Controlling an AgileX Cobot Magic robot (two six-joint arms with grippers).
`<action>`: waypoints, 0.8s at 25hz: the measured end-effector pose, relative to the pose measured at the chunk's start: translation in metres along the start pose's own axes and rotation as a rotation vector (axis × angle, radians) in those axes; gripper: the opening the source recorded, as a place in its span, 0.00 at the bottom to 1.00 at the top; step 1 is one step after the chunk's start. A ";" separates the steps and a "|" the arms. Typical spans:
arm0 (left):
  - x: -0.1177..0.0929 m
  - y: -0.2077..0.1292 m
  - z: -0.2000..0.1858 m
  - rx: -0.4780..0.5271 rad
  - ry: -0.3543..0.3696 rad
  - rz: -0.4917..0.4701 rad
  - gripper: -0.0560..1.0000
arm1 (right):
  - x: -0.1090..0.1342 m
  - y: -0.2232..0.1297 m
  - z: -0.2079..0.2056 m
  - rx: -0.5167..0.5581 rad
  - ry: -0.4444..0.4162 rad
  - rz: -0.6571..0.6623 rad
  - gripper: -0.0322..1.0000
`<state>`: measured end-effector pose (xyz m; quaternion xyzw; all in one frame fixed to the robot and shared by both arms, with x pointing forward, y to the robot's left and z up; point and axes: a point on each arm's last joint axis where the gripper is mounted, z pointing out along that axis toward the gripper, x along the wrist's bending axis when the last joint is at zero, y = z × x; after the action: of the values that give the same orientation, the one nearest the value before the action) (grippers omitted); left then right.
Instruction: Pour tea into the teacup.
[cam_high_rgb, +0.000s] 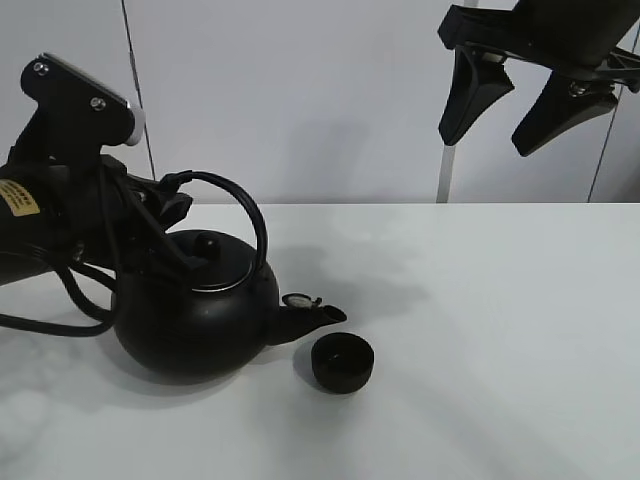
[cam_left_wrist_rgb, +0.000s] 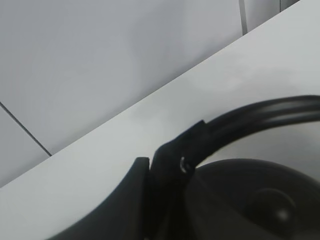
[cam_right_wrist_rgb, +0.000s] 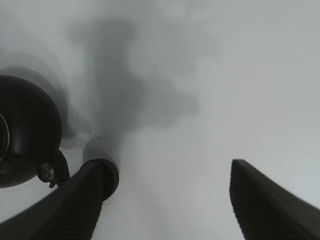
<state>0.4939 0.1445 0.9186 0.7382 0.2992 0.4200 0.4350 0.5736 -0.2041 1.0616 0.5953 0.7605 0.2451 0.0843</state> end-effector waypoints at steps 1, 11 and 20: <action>0.000 0.000 0.000 0.000 0.000 0.002 0.15 | 0.000 0.000 0.000 0.000 0.000 0.000 0.51; 0.000 0.000 0.000 -0.001 0.000 0.065 0.15 | 0.000 0.000 0.000 0.000 0.000 0.000 0.51; 0.000 0.000 0.000 -0.002 0.001 0.122 0.15 | 0.000 0.000 0.000 0.000 0.000 0.000 0.51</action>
<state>0.4940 0.1445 0.9189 0.7542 0.2536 0.4465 0.4093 0.5736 -0.2040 1.0616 0.5954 0.7605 0.2452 0.0842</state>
